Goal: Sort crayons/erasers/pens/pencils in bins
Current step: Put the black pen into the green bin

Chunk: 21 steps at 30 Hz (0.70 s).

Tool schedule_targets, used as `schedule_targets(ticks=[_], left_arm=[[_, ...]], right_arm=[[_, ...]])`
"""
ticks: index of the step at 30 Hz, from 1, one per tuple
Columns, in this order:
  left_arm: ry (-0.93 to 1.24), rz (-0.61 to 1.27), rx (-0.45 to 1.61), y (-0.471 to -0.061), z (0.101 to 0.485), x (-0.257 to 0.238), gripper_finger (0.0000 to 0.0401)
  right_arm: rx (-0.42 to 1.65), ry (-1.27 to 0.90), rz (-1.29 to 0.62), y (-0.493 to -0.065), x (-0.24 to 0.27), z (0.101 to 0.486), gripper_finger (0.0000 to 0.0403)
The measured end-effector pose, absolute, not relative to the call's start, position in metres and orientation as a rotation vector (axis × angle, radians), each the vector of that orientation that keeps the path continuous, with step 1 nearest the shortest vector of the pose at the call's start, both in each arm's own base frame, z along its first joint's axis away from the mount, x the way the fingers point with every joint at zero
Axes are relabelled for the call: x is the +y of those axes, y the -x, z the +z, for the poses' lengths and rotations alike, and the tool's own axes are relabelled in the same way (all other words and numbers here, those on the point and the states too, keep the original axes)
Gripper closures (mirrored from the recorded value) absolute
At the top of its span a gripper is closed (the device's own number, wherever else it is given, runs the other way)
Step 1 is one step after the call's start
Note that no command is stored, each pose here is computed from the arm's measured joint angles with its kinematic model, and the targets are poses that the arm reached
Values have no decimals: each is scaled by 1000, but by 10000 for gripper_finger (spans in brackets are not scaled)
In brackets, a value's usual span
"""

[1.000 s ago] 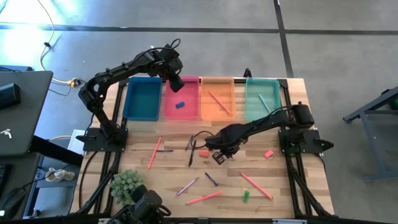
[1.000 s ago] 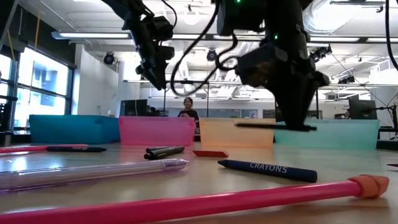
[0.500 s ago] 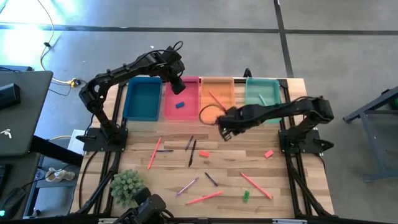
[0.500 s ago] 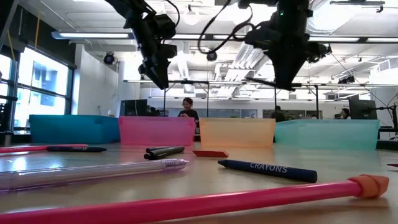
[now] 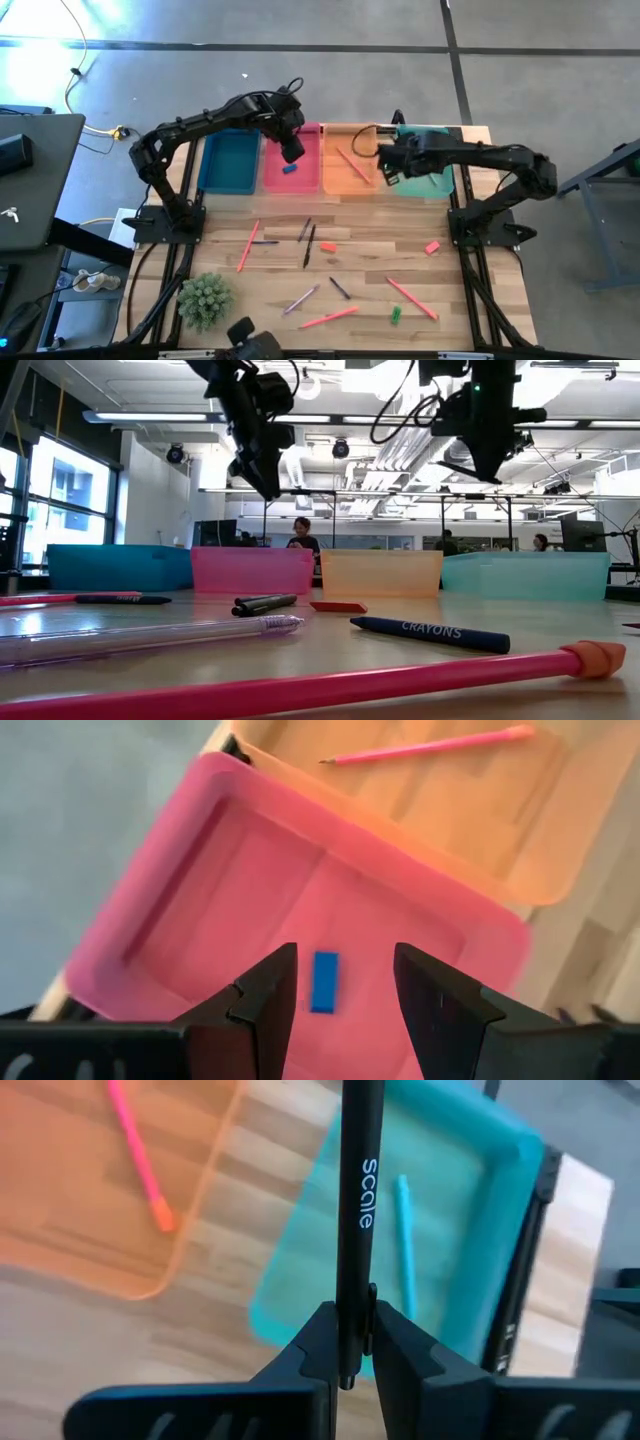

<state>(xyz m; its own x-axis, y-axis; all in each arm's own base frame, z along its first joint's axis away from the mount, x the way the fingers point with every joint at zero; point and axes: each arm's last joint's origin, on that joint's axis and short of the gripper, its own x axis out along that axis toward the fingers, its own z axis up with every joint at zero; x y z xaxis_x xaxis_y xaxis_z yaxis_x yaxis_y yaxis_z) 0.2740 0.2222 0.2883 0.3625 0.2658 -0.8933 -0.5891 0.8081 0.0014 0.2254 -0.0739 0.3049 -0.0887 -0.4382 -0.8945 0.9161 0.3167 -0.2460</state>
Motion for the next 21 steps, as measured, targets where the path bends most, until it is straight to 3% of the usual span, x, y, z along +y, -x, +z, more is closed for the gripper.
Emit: schedule_targets(ticks=[15,21], left_arm=[[465,550,1114,-295,285,181,245],[532,568,1214,-290,282,170,244]], right_arm=[[1402,-646,-1111,-195,-149,294,378],[1494,-661,-1038,-190,-154,261,378]])
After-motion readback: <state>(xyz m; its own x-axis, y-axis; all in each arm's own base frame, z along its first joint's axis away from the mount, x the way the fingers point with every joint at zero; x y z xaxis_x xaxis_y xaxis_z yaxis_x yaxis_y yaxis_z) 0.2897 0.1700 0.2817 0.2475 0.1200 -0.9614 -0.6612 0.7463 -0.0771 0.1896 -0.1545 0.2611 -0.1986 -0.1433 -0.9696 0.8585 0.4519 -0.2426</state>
